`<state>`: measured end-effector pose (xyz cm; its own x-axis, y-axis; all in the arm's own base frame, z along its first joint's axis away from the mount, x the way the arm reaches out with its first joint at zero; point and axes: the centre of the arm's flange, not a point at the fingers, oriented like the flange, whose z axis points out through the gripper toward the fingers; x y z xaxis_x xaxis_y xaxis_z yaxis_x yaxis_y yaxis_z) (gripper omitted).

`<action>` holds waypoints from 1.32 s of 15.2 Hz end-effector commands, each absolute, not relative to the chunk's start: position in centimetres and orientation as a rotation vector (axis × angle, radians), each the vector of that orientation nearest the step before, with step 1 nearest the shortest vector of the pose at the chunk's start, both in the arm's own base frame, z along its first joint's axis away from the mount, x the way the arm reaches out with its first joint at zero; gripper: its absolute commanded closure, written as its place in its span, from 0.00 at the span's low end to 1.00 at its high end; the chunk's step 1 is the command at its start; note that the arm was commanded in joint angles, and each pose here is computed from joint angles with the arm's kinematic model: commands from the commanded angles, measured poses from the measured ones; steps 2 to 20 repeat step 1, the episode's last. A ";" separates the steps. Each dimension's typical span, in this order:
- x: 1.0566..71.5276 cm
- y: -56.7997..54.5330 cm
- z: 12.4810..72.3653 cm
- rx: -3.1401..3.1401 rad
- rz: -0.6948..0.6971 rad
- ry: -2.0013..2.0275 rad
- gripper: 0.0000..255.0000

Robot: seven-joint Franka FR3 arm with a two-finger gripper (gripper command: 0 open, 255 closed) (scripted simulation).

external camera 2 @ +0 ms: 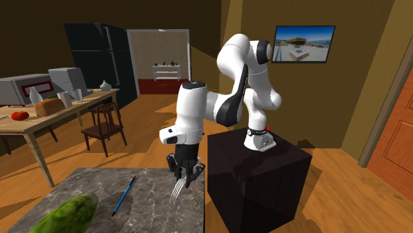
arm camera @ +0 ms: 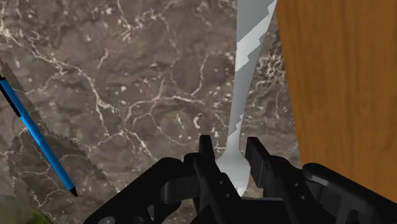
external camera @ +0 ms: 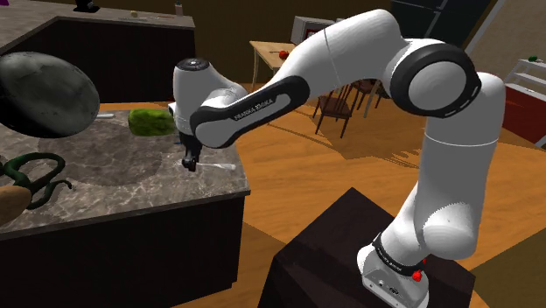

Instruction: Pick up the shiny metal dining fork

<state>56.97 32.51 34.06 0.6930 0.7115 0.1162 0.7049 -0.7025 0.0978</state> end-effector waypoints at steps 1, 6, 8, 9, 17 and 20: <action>56.9 32.5 34.5 2.848 0.225 1.192 1.00; 56.9 32.5 34.5 2.848 0.225 1.192 1.00; 56.9 32.5 34.5 2.848 0.225 1.192 1.00; 56.9 32.5 34.5 2.848 0.225 1.192 1.00; 56.9 32.5 34.5 2.848 0.225 1.192 1.00; 56.9 32.5 34.5 2.848 0.225 1.192 1.00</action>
